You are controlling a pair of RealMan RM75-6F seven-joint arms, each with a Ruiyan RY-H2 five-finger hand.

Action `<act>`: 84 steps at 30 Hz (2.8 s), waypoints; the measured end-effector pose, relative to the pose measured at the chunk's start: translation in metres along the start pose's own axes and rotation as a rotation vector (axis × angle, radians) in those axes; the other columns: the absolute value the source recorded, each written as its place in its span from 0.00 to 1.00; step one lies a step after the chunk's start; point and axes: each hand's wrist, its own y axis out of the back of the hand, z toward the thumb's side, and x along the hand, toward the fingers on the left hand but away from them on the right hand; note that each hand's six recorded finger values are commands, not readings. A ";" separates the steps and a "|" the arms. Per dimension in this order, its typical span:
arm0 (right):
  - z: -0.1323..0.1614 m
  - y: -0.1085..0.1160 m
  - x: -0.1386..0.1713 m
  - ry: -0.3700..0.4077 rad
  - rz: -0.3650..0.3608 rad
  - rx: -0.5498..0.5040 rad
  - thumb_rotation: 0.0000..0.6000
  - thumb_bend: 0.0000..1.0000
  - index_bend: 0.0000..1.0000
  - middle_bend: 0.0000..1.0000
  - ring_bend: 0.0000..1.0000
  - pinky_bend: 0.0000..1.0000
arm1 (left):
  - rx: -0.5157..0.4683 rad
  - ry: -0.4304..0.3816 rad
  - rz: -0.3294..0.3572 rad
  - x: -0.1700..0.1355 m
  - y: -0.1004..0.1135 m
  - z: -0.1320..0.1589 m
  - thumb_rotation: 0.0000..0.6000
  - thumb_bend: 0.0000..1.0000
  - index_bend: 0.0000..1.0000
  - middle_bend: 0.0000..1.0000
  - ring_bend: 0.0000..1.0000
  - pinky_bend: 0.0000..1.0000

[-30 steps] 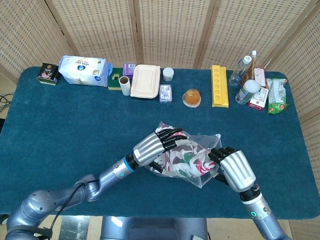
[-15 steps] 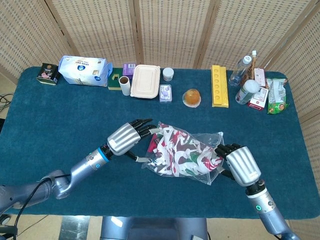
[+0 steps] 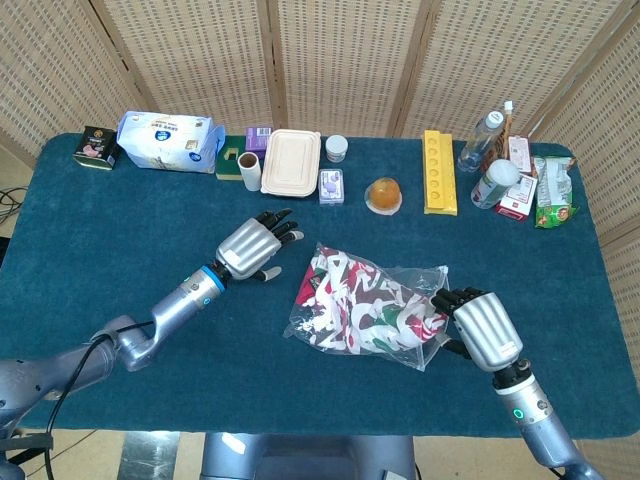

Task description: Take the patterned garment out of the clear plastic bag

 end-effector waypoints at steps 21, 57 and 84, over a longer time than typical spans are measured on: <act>-0.013 -0.004 0.000 -0.035 0.018 -0.002 1.00 0.56 0.75 0.55 0.65 0.66 | 0.053 0.060 -0.126 0.076 -0.039 0.033 1.00 0.35 0.31 0.16 0.05 0.21; -0.014 -0.002 0.005 -0.045 0.020 -0.016 1.00 0.56 0.76 0.56 0.65 0.66 | -0.112 0.065 -0.071 0.075 -0.041 0.041 1.00 0.54 0.65 0.24 0.10 0.28; -0.013 0.001 0.010 -0.046 0.012 -0.020 1.00 0.56 0.76 0.57 0.66 0.66 | -0.139 0.102 -0.091 0.017 -0.056 -0.010 1.00 0.54 0.66 0.24 0.10 0.28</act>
